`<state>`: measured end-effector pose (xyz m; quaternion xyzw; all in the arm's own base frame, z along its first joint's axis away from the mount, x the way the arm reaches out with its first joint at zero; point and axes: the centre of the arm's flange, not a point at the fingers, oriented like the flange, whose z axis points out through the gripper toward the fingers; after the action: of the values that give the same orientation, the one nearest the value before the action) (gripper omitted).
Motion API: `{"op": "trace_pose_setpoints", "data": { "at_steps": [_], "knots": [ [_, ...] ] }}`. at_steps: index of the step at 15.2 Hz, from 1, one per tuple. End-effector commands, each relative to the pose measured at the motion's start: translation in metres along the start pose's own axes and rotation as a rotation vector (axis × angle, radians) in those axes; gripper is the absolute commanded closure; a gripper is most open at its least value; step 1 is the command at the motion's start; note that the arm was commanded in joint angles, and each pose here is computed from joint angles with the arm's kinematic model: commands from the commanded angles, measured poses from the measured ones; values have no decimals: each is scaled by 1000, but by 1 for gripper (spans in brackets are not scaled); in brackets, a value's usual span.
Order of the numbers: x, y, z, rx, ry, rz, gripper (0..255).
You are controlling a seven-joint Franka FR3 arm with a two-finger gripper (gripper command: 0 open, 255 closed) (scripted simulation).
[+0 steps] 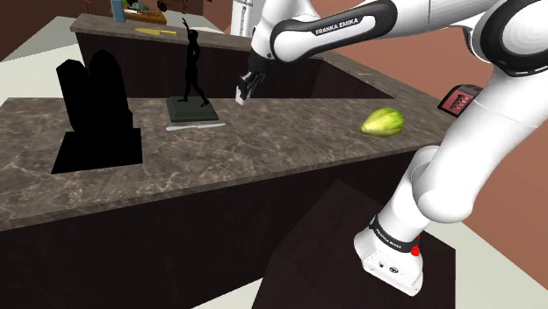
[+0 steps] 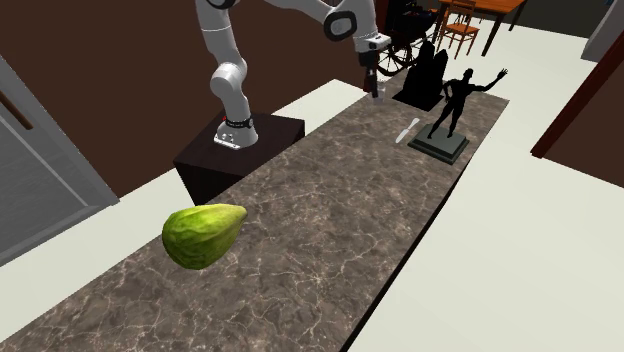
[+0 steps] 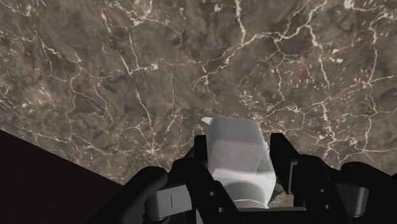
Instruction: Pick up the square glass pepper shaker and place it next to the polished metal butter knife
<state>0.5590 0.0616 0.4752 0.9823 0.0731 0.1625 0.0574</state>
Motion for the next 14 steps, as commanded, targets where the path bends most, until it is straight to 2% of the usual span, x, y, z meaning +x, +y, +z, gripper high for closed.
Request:
{"op": "trace_pose_setpoints", "data": {
  "at_steps": [1, 14],
  "knots": [
    [-3, -2, 10, 0, 0, 1, 255],
    [-24, -12, 75, 0, 0, 1, 255]
  ]
}}
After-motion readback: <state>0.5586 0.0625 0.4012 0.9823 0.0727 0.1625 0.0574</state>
